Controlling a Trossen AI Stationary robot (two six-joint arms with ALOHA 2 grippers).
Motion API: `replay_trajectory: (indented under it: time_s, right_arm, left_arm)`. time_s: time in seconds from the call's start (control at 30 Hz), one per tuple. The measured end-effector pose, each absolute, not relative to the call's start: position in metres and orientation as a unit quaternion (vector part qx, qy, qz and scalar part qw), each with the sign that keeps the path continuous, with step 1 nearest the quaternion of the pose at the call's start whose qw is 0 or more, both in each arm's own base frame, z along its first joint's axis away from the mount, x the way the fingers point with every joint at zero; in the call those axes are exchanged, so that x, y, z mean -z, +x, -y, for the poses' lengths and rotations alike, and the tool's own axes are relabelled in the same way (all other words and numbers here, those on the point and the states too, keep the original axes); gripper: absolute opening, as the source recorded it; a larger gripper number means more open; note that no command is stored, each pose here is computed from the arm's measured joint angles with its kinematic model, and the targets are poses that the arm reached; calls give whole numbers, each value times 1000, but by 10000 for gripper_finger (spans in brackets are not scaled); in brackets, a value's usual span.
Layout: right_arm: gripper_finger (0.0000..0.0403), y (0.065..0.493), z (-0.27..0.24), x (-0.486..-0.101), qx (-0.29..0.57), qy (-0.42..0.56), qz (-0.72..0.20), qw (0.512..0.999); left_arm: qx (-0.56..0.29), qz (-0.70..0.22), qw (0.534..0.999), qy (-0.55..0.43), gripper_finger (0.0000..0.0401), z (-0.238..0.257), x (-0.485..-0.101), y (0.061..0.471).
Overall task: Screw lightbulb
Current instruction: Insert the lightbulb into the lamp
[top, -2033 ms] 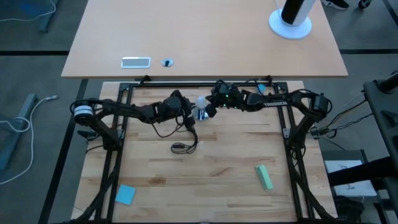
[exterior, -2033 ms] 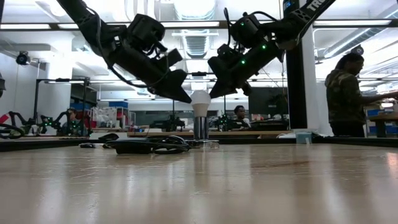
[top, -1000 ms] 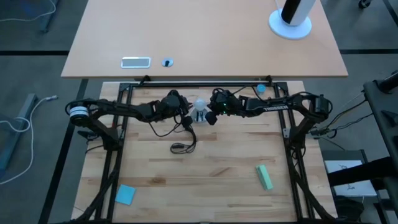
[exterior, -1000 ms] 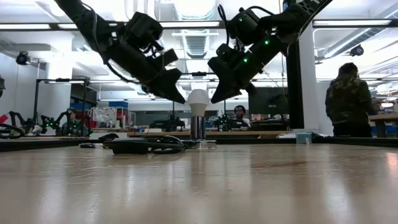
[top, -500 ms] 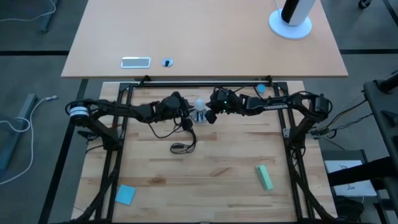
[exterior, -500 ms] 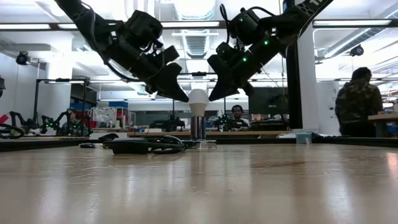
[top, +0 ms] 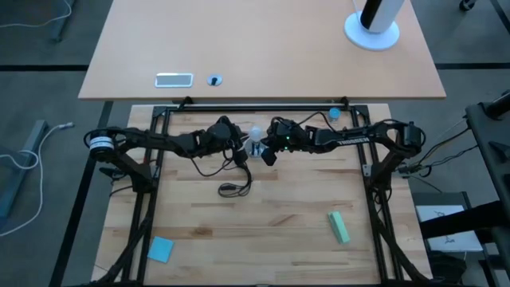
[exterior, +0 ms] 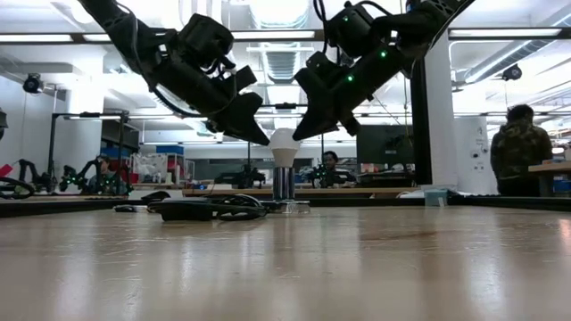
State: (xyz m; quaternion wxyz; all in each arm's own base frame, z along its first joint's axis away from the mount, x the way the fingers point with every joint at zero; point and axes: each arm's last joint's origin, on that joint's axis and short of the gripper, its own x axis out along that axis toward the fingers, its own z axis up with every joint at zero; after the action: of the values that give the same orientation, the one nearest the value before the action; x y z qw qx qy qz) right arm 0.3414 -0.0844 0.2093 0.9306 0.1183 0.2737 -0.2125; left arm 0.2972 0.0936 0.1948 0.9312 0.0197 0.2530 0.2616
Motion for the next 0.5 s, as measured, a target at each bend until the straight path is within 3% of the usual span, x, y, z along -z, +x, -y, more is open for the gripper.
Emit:
replay_trajectory:
  time_s: [0.5]
  right_arm:
    - [0, 334, 96, -205, 263, 96, -301, 911]
  left_arm:
    - [-255, -265, 930, 2, 41, -85, -196, 295]
